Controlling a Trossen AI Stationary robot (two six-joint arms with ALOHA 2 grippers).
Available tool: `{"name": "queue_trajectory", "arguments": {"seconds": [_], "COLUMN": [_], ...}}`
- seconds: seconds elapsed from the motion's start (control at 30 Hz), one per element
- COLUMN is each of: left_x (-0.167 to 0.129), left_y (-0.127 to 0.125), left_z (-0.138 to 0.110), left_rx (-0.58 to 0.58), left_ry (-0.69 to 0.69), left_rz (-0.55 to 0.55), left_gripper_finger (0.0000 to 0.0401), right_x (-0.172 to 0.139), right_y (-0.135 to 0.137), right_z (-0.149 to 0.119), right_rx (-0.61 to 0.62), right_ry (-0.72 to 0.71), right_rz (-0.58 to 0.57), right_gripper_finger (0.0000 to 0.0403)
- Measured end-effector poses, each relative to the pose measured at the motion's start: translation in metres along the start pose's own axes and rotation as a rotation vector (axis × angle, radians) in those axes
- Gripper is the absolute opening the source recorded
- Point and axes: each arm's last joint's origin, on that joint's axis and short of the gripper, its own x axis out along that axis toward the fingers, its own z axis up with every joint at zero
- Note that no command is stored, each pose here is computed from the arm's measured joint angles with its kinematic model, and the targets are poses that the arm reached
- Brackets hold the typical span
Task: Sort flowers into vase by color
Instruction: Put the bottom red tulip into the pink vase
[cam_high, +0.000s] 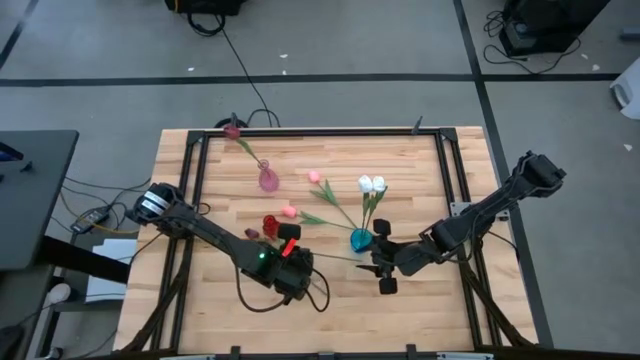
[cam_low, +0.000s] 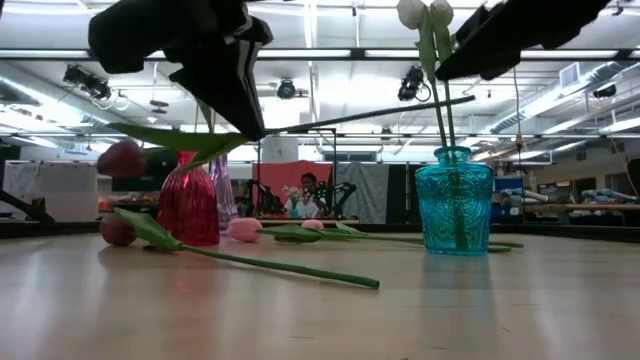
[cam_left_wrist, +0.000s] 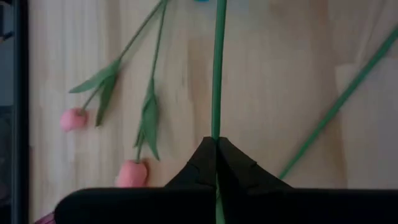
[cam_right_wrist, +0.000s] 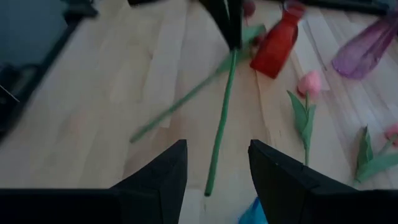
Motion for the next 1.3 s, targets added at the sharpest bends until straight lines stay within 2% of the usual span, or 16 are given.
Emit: {"name": "queue_trajectory", "arguments": {"seconds": [0.37, 0.63, 0.77, 1.0, 1.13, 1.3], "left_x": [-0.012, -0.013, -0.014, -0.044, -0.055, -0.041], "left_y": [0.008, 0.007, 0.007, 0.010, -0.009, -0.041], "left_z": [0.014, 0.014, 0.017, 0.034, 0.037, 0.023], "left_rx": [0.001, 0.016, -0.033, -0.126, -0.145, -0.186], "left_ry": [-0.052, -0.055, -0.068, -0.182, -0.299, -0.403], "left_rz": [0.054, 0.047, 0.033, 0.047, -0.001, -0.064], "left_gripper_finger": [0.0003, 0.0005, 0.0029, 0.0085, 0.0094, 0.0087], "right_x": [0.005, 0.005, 0.006, 0.007, 0.001, -0.012], "right_y": [-0.003, -0.003, -0.005, -0.012, -0.013, -0.009], "right_z": [-0.002, -0.002, -0.002, -0.003, 0.002, 0.010], "right_rx": [-0.012, -0.028, -0.008, 0.040, 0.048, 0.059], "right_ry": [0.014, 0.017, 0.023, 0.031, -0.032, -0.128], "right_rz": [-0.027, -0.027, -0.033, -0.104, -0.213, -0.271], "right_gripper_finger": [0.0114, 0.0012, 0.0012, 0.0006, 0.0005, 0.0005]}}
